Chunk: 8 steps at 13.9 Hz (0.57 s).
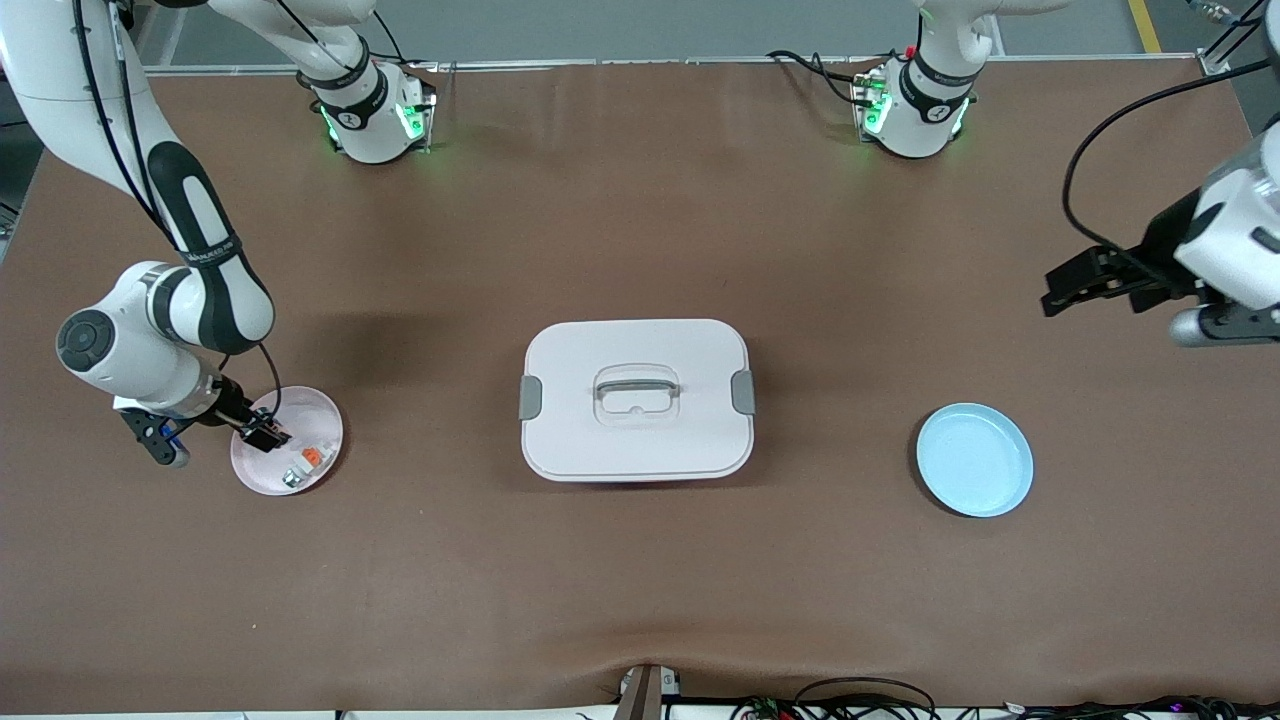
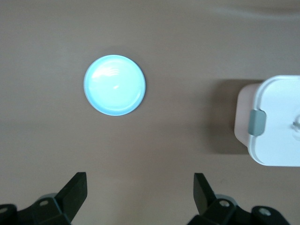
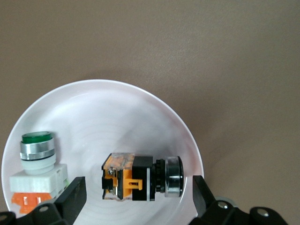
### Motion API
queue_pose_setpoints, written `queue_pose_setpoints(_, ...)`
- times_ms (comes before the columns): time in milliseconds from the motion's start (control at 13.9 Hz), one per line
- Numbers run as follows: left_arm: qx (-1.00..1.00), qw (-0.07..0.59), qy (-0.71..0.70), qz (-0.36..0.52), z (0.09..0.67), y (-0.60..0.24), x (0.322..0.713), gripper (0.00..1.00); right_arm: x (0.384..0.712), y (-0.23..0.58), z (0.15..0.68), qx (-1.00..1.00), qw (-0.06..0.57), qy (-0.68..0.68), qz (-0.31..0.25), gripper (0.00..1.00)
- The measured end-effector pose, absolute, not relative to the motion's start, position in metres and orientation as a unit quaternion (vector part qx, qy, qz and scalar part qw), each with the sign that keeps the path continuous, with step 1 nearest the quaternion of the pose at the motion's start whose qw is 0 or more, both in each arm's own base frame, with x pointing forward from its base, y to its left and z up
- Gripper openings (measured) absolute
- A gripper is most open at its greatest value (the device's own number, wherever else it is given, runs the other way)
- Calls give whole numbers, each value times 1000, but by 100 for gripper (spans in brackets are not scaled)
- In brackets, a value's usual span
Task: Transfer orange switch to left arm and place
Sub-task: 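Grasp the black-orange switch with the right gripper while the left gripper approaches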
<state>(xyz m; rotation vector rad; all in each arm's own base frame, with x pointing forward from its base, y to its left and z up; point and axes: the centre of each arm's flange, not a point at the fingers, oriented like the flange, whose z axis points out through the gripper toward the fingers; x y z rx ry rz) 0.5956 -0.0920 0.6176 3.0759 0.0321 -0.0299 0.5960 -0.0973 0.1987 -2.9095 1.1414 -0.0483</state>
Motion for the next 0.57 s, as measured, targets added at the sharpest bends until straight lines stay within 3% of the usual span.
queue_pose_setpoints(575, 998, 36, -48, -7, 621, -163, 583, 100, 595, -96, 196, -931, 7, 364, -13, 100)
